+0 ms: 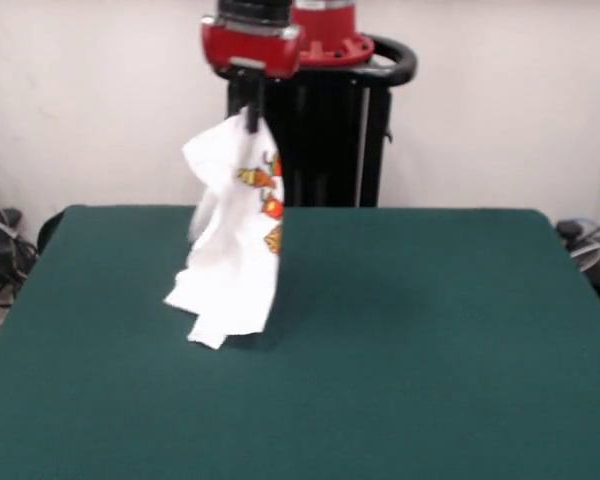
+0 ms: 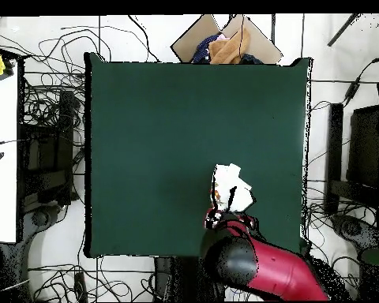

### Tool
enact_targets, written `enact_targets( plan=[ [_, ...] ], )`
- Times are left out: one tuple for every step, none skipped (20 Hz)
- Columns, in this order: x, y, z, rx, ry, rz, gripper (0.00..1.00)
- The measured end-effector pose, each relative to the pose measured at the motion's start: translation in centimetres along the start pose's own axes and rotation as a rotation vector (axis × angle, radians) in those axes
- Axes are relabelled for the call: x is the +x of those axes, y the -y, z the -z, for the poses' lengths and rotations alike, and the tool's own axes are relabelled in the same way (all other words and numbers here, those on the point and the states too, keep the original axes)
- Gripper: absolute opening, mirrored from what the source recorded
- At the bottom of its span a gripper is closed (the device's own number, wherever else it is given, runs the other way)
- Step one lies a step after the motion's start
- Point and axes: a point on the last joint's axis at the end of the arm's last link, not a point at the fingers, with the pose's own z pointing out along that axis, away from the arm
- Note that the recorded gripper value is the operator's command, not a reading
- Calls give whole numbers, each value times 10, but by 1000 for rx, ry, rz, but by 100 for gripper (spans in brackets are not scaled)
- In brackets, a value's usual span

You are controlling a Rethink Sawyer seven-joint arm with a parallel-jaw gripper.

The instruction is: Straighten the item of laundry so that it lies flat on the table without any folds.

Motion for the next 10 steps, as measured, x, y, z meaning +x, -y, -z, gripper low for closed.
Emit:
enact_targets(
  plan=[
    [-2,-17,8,-6,13,13,0],
    [-3,-27,12,-11,20,21,0],
    [-4,-43,18,-18,33,36,0],
    [-5,-60,25,-24,45,51,0],
    [-6,-71,29,-28,55,62,0],
    [-7,-86,34,-35,65,76,0],
    [-6,-105,39,-43,74,93,0],
    [-4,-124,43,-53,79,107,0],
    [-2,-136,45,-60,81,115,0],
    [0,-143,46,-63,81,118,0]
  ],
)
